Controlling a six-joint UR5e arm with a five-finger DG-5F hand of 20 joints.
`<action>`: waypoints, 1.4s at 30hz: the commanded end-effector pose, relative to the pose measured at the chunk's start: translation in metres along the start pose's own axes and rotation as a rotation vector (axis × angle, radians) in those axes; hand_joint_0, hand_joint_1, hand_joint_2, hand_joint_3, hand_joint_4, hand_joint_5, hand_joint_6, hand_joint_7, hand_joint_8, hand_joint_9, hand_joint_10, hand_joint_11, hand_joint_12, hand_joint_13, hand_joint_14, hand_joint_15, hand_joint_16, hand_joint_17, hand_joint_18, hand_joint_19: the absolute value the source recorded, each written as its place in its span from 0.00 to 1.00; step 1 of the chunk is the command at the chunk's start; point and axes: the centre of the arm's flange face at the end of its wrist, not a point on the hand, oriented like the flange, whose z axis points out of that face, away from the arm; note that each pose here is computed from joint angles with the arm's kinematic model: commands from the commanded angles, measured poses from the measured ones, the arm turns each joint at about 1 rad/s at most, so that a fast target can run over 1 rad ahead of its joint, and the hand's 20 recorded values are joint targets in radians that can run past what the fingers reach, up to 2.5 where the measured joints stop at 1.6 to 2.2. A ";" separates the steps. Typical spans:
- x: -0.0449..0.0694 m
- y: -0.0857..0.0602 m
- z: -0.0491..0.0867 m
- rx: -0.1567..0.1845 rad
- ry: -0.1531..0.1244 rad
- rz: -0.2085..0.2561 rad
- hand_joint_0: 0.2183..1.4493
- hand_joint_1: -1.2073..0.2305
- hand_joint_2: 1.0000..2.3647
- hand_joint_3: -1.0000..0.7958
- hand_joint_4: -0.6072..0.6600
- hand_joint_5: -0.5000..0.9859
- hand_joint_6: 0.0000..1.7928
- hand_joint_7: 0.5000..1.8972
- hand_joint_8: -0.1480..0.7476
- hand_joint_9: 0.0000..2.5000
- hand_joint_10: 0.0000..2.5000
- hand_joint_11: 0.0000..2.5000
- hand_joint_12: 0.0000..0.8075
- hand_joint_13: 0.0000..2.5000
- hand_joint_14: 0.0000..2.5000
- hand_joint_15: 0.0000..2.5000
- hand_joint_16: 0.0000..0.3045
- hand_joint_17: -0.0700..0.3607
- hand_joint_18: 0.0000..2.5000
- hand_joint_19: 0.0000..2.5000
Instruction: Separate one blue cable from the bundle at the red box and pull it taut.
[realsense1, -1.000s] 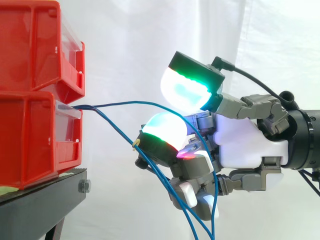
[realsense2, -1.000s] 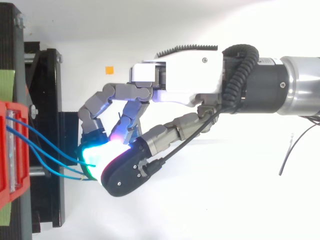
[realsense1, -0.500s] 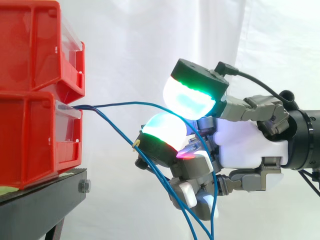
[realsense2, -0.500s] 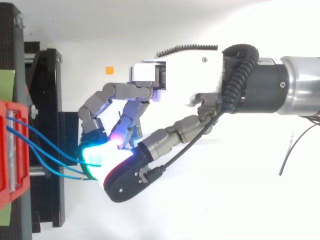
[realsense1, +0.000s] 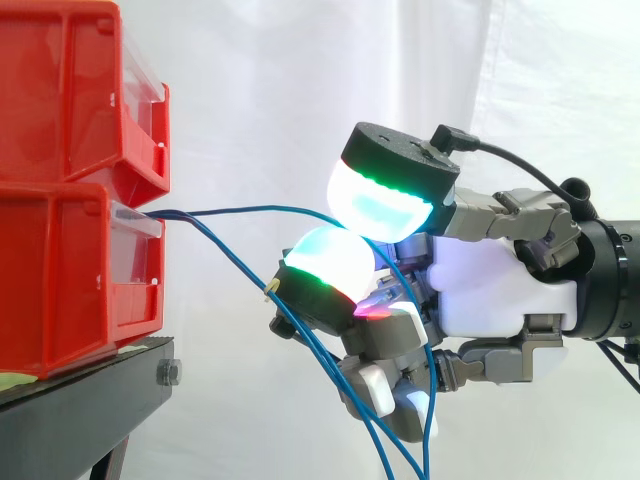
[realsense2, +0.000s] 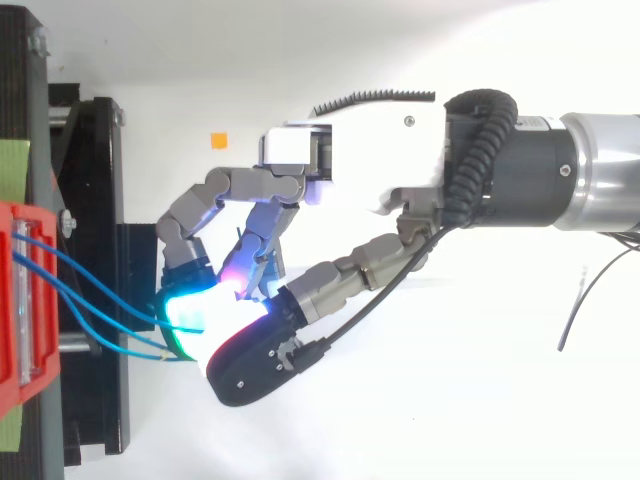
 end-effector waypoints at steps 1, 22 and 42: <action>-0.002 -0.001 -0.001 0.001 -0.003 0.001 0.30 0.31 0.02 0.53 0.46 0.25 0.50 0.54 0.54 0.42 0.00 0.46 0.47 0.39 0.01 0.31 0.16 0.41 0.38 0.36; -0.005 -0.009 -0.037 0.045 0.001 0.024 0.31 0.33 0.01 0.51 0.49 0.25 0.50 0.51 0.51 0.43 0.03 0.57 0.42 0.38 0.01 0.32 0.13 0.38 0.35 0.32; -0.005 -0.015 -0.077 0.043 -0.045 0.068 0.31 0.33 0.02 0.50 0.49 0.24 0.50 0.49 0.47 0.37 0.42 0.55 0.38 0.37 0.01 0.39 0.11 0.34 0.31 0.29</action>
